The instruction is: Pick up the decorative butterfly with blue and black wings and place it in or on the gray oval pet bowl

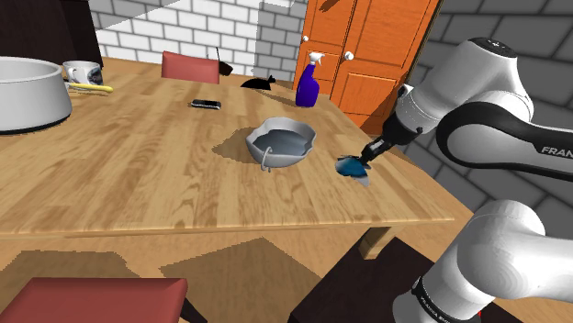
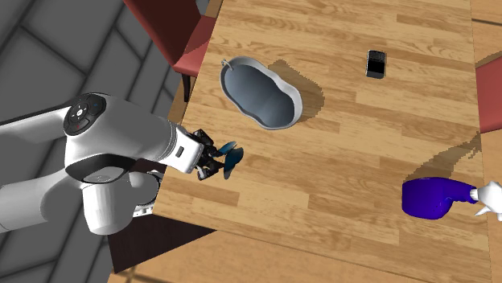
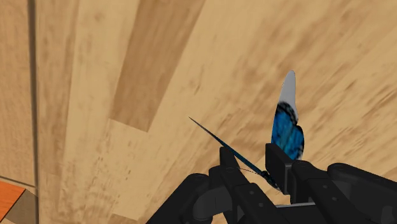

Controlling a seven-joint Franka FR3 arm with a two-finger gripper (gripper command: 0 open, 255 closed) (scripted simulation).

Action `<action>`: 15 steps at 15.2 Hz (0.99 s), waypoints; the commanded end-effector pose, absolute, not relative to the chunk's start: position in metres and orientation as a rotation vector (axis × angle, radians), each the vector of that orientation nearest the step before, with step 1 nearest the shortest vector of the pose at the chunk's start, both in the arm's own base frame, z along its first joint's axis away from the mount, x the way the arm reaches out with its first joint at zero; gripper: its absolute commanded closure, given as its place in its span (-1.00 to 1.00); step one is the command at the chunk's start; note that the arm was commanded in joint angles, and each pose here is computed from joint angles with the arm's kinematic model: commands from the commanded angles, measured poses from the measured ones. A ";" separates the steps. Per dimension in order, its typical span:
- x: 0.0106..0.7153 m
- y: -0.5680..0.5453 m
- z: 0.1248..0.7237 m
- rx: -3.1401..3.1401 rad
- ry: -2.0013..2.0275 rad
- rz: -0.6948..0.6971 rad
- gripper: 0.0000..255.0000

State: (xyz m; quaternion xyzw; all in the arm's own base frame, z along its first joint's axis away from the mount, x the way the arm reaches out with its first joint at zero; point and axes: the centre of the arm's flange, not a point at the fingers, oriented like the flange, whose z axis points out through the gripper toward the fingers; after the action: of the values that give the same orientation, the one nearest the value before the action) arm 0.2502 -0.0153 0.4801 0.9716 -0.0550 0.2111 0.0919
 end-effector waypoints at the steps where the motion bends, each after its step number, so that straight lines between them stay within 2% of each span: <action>1: 0.250 -0.015 0.480 2.886 -0.163 0.626 1.00; 15: 0.250 -0.015 0.548 2.886 -0.163 0.626 1.00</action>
State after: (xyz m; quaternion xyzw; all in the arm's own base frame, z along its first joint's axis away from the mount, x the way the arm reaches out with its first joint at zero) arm 0.2492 -0.0157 0.5439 0.9716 -0.0550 0.2111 0.0918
